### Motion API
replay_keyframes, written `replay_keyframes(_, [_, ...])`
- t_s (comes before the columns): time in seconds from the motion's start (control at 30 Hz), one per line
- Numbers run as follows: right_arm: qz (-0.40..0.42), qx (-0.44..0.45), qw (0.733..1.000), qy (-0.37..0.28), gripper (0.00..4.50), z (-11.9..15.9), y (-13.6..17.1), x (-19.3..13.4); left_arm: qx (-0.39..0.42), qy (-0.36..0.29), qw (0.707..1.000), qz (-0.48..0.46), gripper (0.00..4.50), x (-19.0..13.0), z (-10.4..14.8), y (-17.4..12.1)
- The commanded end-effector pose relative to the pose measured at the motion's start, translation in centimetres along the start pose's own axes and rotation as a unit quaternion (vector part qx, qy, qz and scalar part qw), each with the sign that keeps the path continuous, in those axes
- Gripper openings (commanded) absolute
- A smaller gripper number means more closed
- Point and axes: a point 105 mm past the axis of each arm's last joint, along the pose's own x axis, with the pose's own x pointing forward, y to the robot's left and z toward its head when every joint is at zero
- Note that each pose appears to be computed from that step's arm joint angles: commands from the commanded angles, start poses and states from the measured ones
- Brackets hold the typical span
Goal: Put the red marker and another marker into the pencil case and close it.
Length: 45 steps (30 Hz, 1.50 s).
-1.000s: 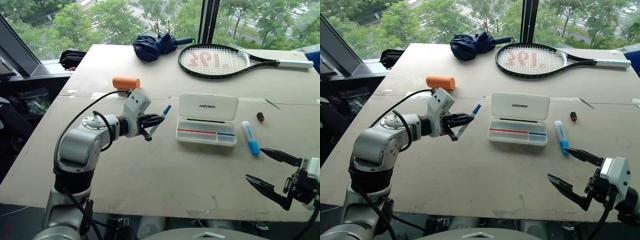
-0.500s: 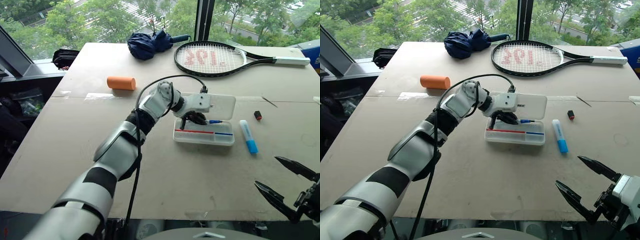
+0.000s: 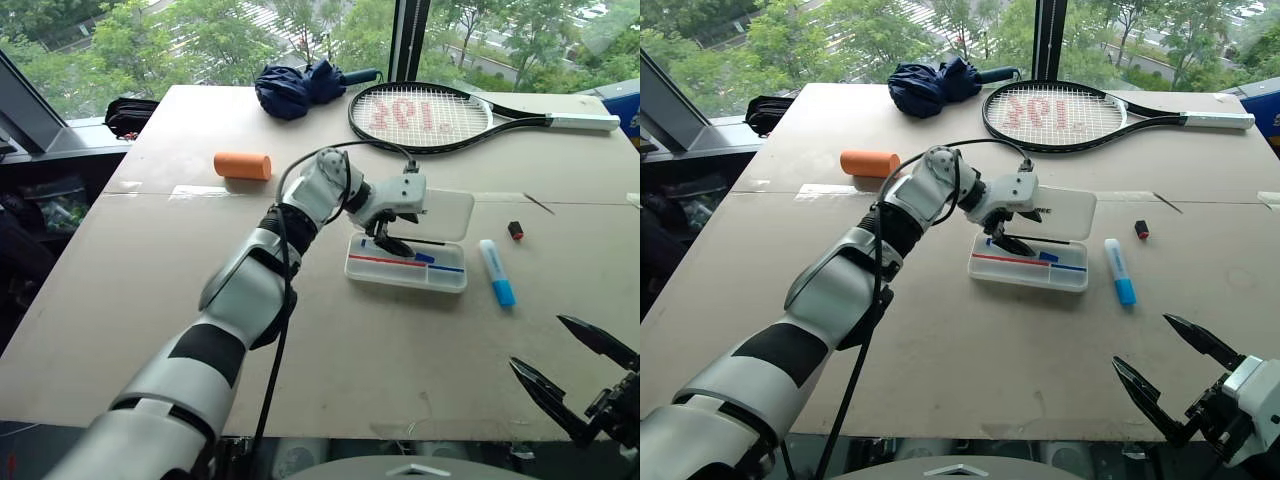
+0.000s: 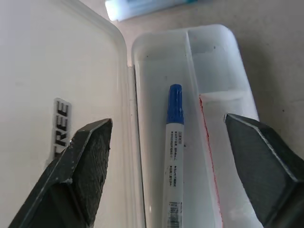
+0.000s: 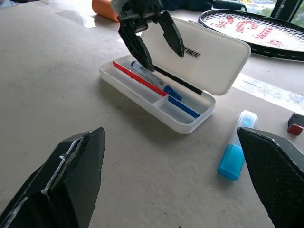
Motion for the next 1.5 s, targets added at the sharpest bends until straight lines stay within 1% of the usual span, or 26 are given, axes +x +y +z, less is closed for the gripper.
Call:
replay_keyframes(0.03, [-0.063, 0.014, 0.997, 0.045, 4.50, -1.5, -1.3, 1.3, 0.006, -0.114, 0.993, 0.024, 3.53, -3.7, 1.8, -1.6])
replay_keyframes(0.07, [-0.076, 0.017, 0.996, 0.046, 4.50, -1.7, -1.7, 1.7, 0.005, -0.150, 0.988, 0.026, 3.53, -4.4, 2.1, -2.5])
replay_keyframes(0.17, [-0.113, 0.008, 0.991, 0.076, 4.50, -2.6, -2.9, 2.3, -0.021, -0.152, 0.987, 0.046, 3.53, -6.1, 1.2, -4.6])
replay_keyframes(0.23, [-0.176, -0.002, 0.972, 0.152, 4.50, -4.7, -4.9, 3.3, -0.064, -0.213, 0.973, 0.066, 3.53, -8.7, 1.6, -7.3])
replay_keyframes(0.33, [-0.175, 0.047, 0.967, 0.182, 4.50, -5.6, -5.6, 5.2, -0.093, -0.209, 0.972, 0.050, 3.53, -10.1, 1.7, -11.8])
replay_keyframes(0.4, [-0.172, 0.075, 0.963, 0.194, 4.50, -6.1, -6.4, 6.4, -0.116, -0.204, 0.971, 0.046, 3.53, -10.3, 2.2, -13.9])
replay_keyframes(0.47, [-0.185, 0.091, 0.957, 0.203, 4.50, -6.5, -7.4, 7.1, -0.127, -0.202, 0.970, 0.048, 3.53, -10.2, 2.6, -14.8])
replay_keyframes(0.63, [-0.187, 0.110, 0.951, 0.219, 4.50, -7.4, -8.4, 8.9, -0.140, -0.199, 0.968, 0.062, 3.53, -9.8, 2.9, -15.7])
replay_keyframes(0.73, [-0.185, 0.122, 0.947, 0.232, 3.72, -7.9, -8.6, 9.3, -0.146, -0.198, 0.967, 0.070, 3.59, -9.7, 2.8, -16.3])
replay_keyframes(0.8, [-0.180, 0.123, 0.948, 0.230, 2.76, -7.8, -8.6, 9.3, -0.147, -0.199, 0.966, 0.073, 3.59, -9.8, 2.8, -16.3])
replay_keyframes(0.83, [-0.178, 0.123, 0.949, 0.229, 2.40, -7.7, -8.6, 9.3, -0.148, -0.199, 0.966, 0.071, 3.59, -9.8, 2.8, -16.4])
replay_keyframes(0.9, [-0.174, 0.117, 0.951, 0.229, 1.51, -7.3, -8.9, 8.9, -0.152, -0.196, 0.966, 0.069, 3.59, -9.7, 2.6, -16.7])
replay_keyframes(0.93, [-0.172, 0.108, 0.952, 0.228, 1.00, -6.9, -9.2, 8.6, -0.152, -0.193, 0.967, 0.068, 3.59, -9.7, 2.5, -16.8])
replay_keyframes(0.97, [-0.166, 0.095, 0.955, 0.226, 0.62, -6.5, -9.4, 8.3, -0.153, -0.192, 0.967, 0.071, 3.59, -9.7, 2.4, -16.8])
replay_keyframes(1.03, [-0.124, 0.054, 0.970, 0.200, 0.63, -4.6, -9.1, 8.3, -0.157, -0.191, 0.966, 0.075, 3.59, -9.9, 2.2, -16.9])
replay_keyframes(1.07, [-0.056, 0.041, 0.986, 0.154, 0.63, -2.2, -7.8, 9.2, -0.158, -0.188, 0.965, 0.094, 3.59, -10.1, 1.7, -16.7])
replay_keyframes(1.1, [-0.007, 0.032, 0.992, 0.122, 0.63, -0.6, -6.8, 9.6, -0.157, -0.185, 0.964, 0.107, 3.59, -10.3, 1.3, -16.6])
replay_keyframes(1.13, [0.042, 0.018, 0.994, 0.098, 0.63, 0.8, -5.8, 10.0, -0.148, -0.186, 0.962, 0.134, 3.59, -10.5, 0.9, -16.3])
replay_keyframes(1.17, [0.089, -0.012, 0.992, 0.084, 0.63, 2.1, -4.9, 10.9, -0.153, -0.213, 0.955, 0.137, 3.59, -10.9, 0.7, -16.6])
replay_keyframes(1.2, [0.115, -0.035, 0.989, 0.081, 0.63, 2.7, -4.5, 11.4, -0.156, -0.234, 0.950, 0.136, 3.59, -11.1, 0.6, -16.8])
replay_keyframes(1.27, [0.165, -0.071, 0.979, 0.093, 0.63, 3.2, -3.7, 12.2, -0.171, -0.214, 0.955, 0.113, 3.59, -11.2, -0.4, -17.8])
replay_keyframes(1.33, [0.239, -0.111, 0.960, 0.093, 0.63, 4.4, -2.1, 14.5, -0.206, -0.210, 0.949, 0.112, 3.59, -12.1, -1.3, -18.4])
replay_keyframes(1.37, [0.274, -0.127, 0.949, 0.094, 0.63, 4.7, -1.2, 15.8, -0.208, -0.204, 0.950, 0.115, 3.59, -12.4, -1.7, -18.8])
replay_keyframes(1.43, [0.313, -0.148, 0.933, 0.100, 0.63, 4.7, -0.2, 17.4, -0.211, -0.198, 0.950, 0.118, 3.59, -12.7, -1.9, -19.3])
replay_keyframes(1.5, [0.340, -0.166, 0.919, 0.107, 0.63, 4.4, 0.4, 18.3, -0.212, -0.196, 0.950, 0.121, 3.59, -12.8, -1.9, -19.5])
